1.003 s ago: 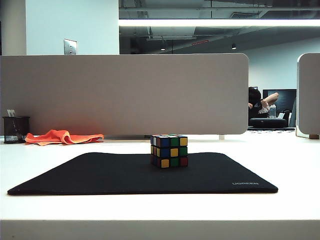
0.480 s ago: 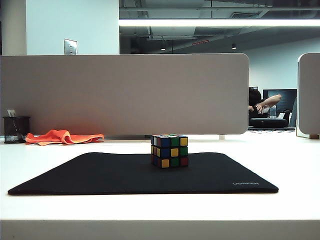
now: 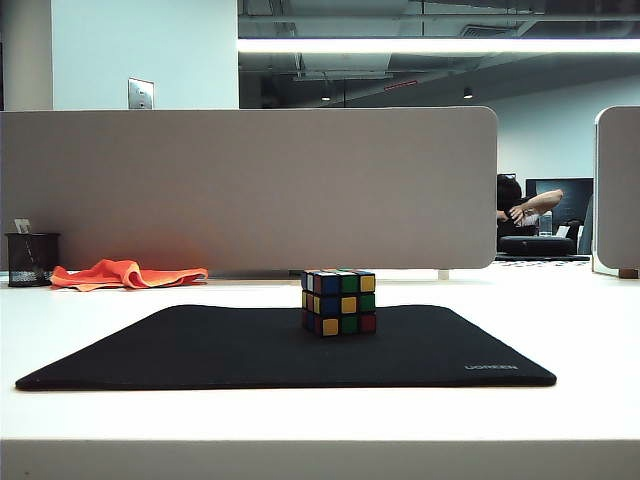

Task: Pick up the cube on the right side of the mouse pad, then place it in the center of the mouse pad.

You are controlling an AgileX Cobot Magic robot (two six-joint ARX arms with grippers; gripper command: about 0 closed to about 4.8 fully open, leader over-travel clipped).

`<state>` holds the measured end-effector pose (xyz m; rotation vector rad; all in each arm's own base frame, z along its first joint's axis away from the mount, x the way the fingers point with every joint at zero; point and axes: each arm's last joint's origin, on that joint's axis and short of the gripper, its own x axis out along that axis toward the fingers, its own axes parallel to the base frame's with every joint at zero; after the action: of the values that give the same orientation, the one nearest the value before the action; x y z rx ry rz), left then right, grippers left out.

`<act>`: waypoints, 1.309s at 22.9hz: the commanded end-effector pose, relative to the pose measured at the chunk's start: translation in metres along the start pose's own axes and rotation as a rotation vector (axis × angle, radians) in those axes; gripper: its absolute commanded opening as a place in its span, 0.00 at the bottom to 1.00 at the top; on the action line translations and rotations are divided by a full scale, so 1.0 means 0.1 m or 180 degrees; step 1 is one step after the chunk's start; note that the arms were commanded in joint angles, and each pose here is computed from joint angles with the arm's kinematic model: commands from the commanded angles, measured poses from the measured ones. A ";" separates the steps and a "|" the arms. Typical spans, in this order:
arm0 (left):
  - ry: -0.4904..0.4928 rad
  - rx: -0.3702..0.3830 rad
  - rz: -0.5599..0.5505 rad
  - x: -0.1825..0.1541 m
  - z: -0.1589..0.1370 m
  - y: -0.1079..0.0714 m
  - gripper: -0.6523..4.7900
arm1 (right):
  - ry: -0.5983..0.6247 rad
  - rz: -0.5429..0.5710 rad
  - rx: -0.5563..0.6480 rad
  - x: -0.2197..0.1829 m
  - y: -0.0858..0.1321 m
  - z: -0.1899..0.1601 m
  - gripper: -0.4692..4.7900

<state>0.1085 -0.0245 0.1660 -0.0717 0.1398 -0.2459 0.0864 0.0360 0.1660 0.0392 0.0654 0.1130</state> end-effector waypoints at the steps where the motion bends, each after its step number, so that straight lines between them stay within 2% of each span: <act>1: -0.0089 0.0003 -0.0004 0.01 -0.01 0.00 0.11 | -0.0017 0.0006 -0.0157 0.01 0.01 -0.04 0.10; 5: -0.0165 0.0054 -0.0002 0.01 -0.04 0.00 0.11 | 0.0058 0.0065 -0.0295 0.02 0.01 -0.10 0.10; 6: -0.0153 0.0118 0.0001 0.02 -0.06 0.01 0.11 | 0.0045 0.0133 -0.0418 0.02 0.02 -0.10 0.11; 9: -0.0181 0.0256 0.0000 0.01 -0.05 0.01 0.11 | -0.0004 0.0215 -0.0447 0.02 0.03 -0.09 0.11; 25: -0.0092 0.0256 0.0002 0.02 -0.08 0.01 0.11 | 0.0026 0.0213 -0.0453 0.02 0.03 -0.09 0.11; 30: -0.0220 0.0260 0.0006 -0.02 -0.05 0.01 0.11 | 0.0020 0.0209 -0.0450 0.02 0.02 -0.09 0.11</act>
<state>0.1071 -0.0241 0.1581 -0.0039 0.0916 -0.2507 0.0875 0.0390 0.1568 -0.1059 0.0752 0.1831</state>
